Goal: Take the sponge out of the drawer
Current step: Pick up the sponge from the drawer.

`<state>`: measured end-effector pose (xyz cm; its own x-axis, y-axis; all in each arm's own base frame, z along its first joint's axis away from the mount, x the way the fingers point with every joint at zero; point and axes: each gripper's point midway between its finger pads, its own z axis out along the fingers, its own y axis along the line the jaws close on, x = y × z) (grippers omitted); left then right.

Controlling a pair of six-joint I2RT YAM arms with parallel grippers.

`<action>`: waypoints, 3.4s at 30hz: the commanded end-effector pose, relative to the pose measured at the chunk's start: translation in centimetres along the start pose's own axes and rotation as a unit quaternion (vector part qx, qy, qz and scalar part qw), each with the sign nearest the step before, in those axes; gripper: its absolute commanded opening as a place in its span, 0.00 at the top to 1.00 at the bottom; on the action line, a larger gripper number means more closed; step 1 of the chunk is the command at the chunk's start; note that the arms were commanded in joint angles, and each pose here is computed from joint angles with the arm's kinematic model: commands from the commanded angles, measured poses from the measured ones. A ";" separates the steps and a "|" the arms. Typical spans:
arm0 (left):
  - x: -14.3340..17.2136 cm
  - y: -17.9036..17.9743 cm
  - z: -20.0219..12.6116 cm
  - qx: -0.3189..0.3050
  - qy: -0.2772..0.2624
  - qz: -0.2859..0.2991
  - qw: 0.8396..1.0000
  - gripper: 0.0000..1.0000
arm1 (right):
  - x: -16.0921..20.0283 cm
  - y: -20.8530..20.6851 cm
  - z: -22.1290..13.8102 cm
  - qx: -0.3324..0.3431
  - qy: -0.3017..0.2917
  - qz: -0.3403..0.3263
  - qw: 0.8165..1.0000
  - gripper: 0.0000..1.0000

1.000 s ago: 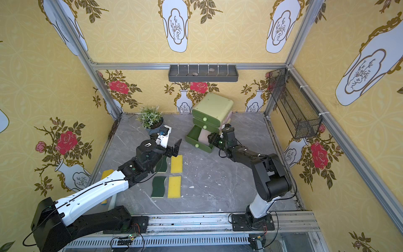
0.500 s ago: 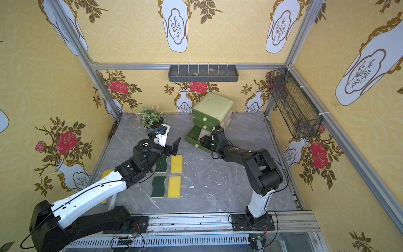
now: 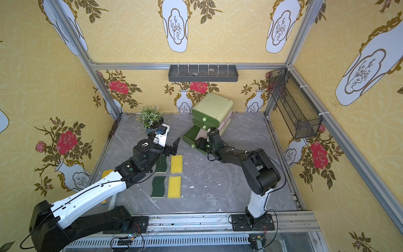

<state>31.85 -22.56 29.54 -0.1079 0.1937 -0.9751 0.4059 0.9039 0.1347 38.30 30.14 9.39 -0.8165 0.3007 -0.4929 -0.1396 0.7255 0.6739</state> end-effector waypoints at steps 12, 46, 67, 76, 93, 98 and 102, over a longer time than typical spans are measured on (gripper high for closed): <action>-0.5 0.4 0.0 -0.009 -0.010 0.006 1.000 0.00 | -2.1 -1.2 -0.7 0.051 -0.045 0.018 0.998 0.33; -0.9 0.6 -0.4 -0.011 -0.017 0.009 1.000 0.00 | -2.9 -3.7 2.2 0.100 -0.064 0.056 0.991 0.55; -0.9 0.6 -0.4 -0.012 -0.017 0.011 1.000 0.00 | -3.2 -3.2 1.9 0.078 -0.078 0.071 0.991 0.98; -0.9 0.6 -0.4 -0.012 -0.017 0.013 1.000 0.00 | -4.1 -1.6 0.8 0.046 -0.094 0.082 0.991 1.00; -0.9 0.7 -0.5 -0.014 -0.019 0.016 1.000 0.00 | -3.6 0.5 0.0 0.000 -0.064 0.107 0.992 1.00; -1.0 0.8 -0.5 -0.016 -0.020 0.016 1.000 0.00 | -3.1 1.3 -0.3 -0.019 -0.050 0.111 0.992 1.00; -0.9 0.8 -0.5 -0.016 -0.019 0.017 1.000 0.00 | -2.6 2.1 -0.7 -0.035 -0.037 0.111 0.992 1.00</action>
<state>31.71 -21.97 30.22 -0.0779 0.2195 -0.9725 0.3900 0.9044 0.1729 39.96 29.64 11.08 -0.7830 0.5022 -0.3672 0.0397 0.6294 0.7761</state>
